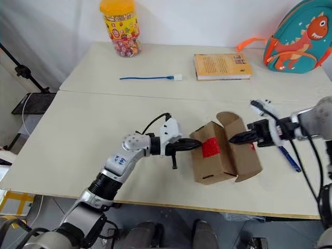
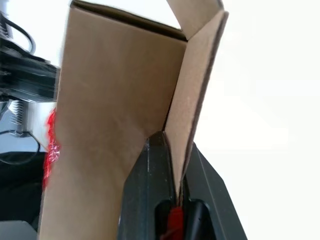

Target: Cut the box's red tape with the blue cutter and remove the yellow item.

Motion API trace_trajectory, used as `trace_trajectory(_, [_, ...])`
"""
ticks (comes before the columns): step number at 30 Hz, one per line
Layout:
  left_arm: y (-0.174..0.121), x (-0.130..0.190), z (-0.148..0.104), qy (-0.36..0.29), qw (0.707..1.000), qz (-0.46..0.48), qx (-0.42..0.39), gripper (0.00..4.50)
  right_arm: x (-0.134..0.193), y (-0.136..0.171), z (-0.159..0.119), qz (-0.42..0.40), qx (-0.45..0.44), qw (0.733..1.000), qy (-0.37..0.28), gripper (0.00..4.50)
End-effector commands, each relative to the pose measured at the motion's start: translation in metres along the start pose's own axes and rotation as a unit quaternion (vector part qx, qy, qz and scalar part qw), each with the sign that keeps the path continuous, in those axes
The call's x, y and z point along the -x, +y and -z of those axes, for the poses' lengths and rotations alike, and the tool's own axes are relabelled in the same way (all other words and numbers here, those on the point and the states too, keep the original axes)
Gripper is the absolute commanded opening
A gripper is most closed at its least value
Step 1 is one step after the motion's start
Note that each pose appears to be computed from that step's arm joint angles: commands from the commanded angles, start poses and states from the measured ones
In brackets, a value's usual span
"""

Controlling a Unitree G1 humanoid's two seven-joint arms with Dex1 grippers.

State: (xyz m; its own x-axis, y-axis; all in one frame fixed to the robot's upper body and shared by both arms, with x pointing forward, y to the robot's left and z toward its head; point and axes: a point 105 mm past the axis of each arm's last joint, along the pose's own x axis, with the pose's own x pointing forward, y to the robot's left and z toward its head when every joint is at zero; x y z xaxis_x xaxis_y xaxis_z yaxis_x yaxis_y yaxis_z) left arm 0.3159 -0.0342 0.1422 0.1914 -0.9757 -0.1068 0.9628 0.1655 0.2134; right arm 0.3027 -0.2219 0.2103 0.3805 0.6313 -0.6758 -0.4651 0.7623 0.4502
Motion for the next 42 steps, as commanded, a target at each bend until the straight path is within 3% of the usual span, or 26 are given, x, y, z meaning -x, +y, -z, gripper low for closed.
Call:
trace_trajectory(1, [-0.010,-0.013,-0.004,-0.019,1.000,0.006,-0.007,0.00,0.012,0.023,-0.011,-0.028,0.034,0.999,-0.001,0.04])
trace_trajectory(12, [-0.006,0.003,0.012,0.006,0.999,-0.035,-0.010,0.00,-0.002,0.054,-0.013,-0.037,0.089,0.994,0.060,0.04])
trace_trajectory(17, [-0.003,0.028,-0.016,0.002,0.999,0.004,-0.033,0.00,-0.007,0.041,-0.003,-0.022,0.063,0.996,0.058,0.04])
trace_trajectory(22, [-0.022,0.049,-0.050,-0.019,0.993,0.113,-0.005,0.00,-0.010,0.030,-0.007,0.004,0.052,0.998,0.035,0.04])
trace_trajectory(28, [-0.022,0.041,-0.075,-0.061,0.990,0.129,0.004,0.00,-0.014,0.029,-0.008,0.009,0.052,0.998,0.022,0.04])
trace_trajectory(34, [-0.022,-0.014,-0.034,0.005,0.996,0.090,-0.008,0.00,-0.014,0.027,-0.007,0.009,0.047,0.999,0.006,0.04])
trace_trajectory(38, [-0.013,-0.016,-0.012,0.050,0.997,0.054,0.006,0.00,-0.011,0.024,-0.007,0.014,0.039,0.999,-0.007,0.04])
trace_trajectory(42, [-0.023,0.001,0.003,0.091,0.991,0.093,0.022,0.00,0.001,0.016,-0.003,0.025,0.022,0.999,-0.024,0.04])
